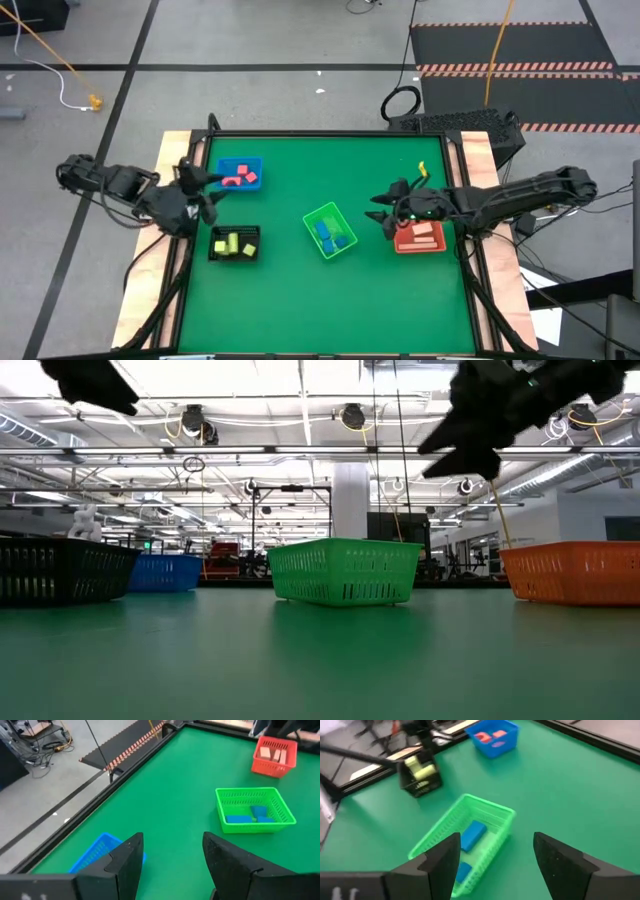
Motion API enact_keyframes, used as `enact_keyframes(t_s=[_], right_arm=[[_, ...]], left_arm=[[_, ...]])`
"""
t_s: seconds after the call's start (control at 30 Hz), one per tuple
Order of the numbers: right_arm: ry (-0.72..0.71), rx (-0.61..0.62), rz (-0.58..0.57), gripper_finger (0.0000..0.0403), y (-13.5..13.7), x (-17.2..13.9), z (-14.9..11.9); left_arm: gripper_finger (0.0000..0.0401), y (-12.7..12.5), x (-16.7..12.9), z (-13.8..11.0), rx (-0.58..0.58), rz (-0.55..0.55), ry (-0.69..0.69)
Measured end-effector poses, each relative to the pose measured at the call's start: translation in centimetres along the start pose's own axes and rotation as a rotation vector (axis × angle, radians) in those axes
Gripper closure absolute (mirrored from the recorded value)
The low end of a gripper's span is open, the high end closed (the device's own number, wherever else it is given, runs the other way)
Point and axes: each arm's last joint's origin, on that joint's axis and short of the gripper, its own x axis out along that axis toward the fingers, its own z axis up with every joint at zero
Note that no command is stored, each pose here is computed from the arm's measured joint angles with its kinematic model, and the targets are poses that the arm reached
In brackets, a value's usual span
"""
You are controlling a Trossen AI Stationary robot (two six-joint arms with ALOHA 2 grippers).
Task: Sort & place blocks by color
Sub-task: Return to Home Position
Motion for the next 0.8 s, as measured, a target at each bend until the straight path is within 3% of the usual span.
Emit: enact_keyframes(t_s=[0.17,0.33,0.8], right_arm=[[-0.080,0.048,0.032,0.0163,-0.9,-0.7,-2.1],[-0.120,0.035,0.069,0.0163,-1.3,-1.3,-3.2],[-0.196,0.041,0.103,0.0163,-2.8,-1.4,-5.8]], left_arm=[[0.0194,1.5,0.0,-2.4,-0.097,-0.015,-0.022],[0.0194,1.3,1.5,-4.6,-0.176,-0.066,-0.110],[0.0194,-1.8,6.7,-9.2,-0.101,-0.216,-0.439]])
